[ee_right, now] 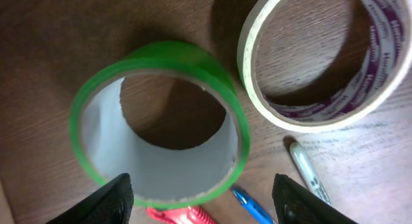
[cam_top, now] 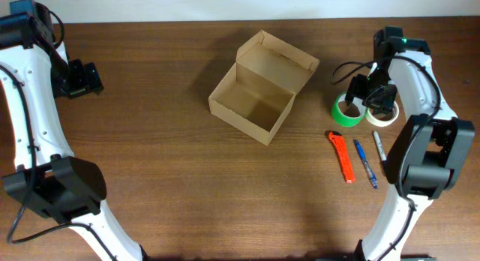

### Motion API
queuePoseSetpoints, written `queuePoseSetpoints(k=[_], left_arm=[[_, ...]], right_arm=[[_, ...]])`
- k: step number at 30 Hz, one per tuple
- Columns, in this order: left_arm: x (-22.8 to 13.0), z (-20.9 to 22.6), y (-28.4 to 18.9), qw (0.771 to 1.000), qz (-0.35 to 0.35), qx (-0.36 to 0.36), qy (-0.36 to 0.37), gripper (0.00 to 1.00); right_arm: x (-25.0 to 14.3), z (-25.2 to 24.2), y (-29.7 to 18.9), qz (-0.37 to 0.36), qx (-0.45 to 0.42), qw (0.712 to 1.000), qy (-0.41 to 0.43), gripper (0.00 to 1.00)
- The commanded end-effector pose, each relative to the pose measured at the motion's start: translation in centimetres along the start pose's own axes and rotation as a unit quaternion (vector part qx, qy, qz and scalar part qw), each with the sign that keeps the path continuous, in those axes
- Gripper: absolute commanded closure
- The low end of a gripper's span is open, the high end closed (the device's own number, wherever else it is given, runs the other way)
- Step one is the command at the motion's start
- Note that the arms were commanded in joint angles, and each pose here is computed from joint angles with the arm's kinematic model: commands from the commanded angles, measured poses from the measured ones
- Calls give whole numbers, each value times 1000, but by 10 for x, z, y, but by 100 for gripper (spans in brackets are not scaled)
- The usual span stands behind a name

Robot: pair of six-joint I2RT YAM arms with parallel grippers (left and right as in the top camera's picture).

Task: Pack container
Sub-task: 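Reach the right gripper down and grasp the green tape roll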

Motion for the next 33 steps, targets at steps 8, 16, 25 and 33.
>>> queuePoseSetpoints(k=[8,16,25,33], left_arm=[[0,-1,3,1000,6,-3,3,0],[0,-1,3,1000,6,-3,3,0],[0,-1,3,1000,6,-3,3,0],[0,-1,3,1000,6,-3,3,0]], right_arm=[[6,-10,23,20,-11,999,25,36],[13,-10,23,1,-12,999,35,48],[14,-12,23,-3,-19,999,42,84],[14,-12,23,-3,-21,999,42,76]])
Point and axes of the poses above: each gripper's point midway between its finger pads, its own y axis out along the fingers, its own z axis along the line the jaws close on, x = y × z, the point moved 6 cm from there along -y, back along the fingers, and after that the axes turned 14 degrees about -y, right-handed, at the moved point
